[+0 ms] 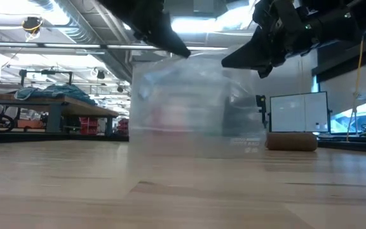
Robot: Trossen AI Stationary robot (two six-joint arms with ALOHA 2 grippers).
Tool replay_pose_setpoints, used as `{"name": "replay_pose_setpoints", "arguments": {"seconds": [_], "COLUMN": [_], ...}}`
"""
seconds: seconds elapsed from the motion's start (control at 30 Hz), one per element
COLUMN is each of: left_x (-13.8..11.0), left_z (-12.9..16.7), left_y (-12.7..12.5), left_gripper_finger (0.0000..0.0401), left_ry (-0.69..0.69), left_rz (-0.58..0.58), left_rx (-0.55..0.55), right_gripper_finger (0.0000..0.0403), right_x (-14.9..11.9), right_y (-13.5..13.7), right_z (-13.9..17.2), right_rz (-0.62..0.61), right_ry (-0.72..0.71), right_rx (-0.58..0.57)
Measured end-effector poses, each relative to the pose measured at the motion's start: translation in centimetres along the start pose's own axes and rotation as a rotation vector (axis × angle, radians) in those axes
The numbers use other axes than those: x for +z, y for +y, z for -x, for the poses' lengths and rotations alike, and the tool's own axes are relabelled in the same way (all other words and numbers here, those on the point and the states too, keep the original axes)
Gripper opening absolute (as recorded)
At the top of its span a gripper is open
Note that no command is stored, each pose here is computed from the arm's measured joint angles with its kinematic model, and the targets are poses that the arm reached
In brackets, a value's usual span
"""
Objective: Roll bandage
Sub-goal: Open the transparent zip bag
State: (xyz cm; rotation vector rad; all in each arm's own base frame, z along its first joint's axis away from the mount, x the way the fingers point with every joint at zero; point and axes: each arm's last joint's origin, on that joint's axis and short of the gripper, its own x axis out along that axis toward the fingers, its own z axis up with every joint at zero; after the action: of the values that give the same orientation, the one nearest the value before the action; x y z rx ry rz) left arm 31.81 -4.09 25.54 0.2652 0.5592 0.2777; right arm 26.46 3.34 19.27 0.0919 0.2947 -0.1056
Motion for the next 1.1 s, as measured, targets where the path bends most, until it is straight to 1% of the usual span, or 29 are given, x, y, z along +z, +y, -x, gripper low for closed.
{"name": "replay_pose_setpoints", "arguments": {"seconds": [0.07,0.13,0.3,0.37,0.47,0.53,0.63,0.7,0.8,0.9,1.03,1.1], "left_x": [-0.1,-0.3,-0.2,0.0,1.2,2.1,3.0,3.2,3.1,2.8,2.2,1.9], "left_z": [0.0,-0.1,-0.1,0.1,0.5,0.8,0.7,0.2,-1.0,-2.1,-3.3,-3.8], "left_y": [0.1,0.2,0.3,0.3,0.3,0.3,0.3,0.3,0.2,0.0,-0.4,-0.6], "left_gripper_finger": [0.0011,0.0032,0.0122,0.0149,0.0172,0.0177,0.0174,0.0168,0.0159,0.0151,0.0143,0.0140], "left_ry": [0.007,0.024,0.020,-0.002,-0.090,-0.170,-0.266,-0.305,-0.325,-0.322,-0.311,-0.301], "left_rz": [0.015,0.024,0.030,0.026,0.081,0.132,0.183,0.213,0.241,0.246,0.245,0.236], "left_rx": [0.010,0.024,0.034,0.032,0.027,-0.007,-0.126,-0.170,-0.167,-0.159,-0.156,-0.184], "right_gripper_finger": [0.0002,0.0003,0.0002,0.0002,0.0002,0.0002,0.0002,0.0002,0.0002,0.0002,0.0002,0.0002], "right_x": [0.0,-0.2,-0.2,-0.2,-0.1,0.0,0.2,0.5,0.4,0.1,-0.1,-0.1], "right_y": [0.0,0.0,0.0,0.0,0.0,0.1,0.1,0.2,0.8,1.3,1.3,1.3], "right_z": [0.0,0.0,0.0,0.0,0.0,0.0,0.0,-0.1,-0.3,-0.4,-0.6,-0.6], "right_rz": [0.000,0.003,0.003,0.003,0.003,0.003,-0.002,-0.006,0.013,0.041,0.047,0.046], "right_ry": [0.001,0.015,0.014,0.015,0.013,0.002,-0.024,-0.062,-0.082,-0.080,-0.074,-0.077], "right_rx": [0.001,0.005,0.016,0.016,0.017,0.019,0.026,0.051,0.071,0.066,0.063,0.056]}}
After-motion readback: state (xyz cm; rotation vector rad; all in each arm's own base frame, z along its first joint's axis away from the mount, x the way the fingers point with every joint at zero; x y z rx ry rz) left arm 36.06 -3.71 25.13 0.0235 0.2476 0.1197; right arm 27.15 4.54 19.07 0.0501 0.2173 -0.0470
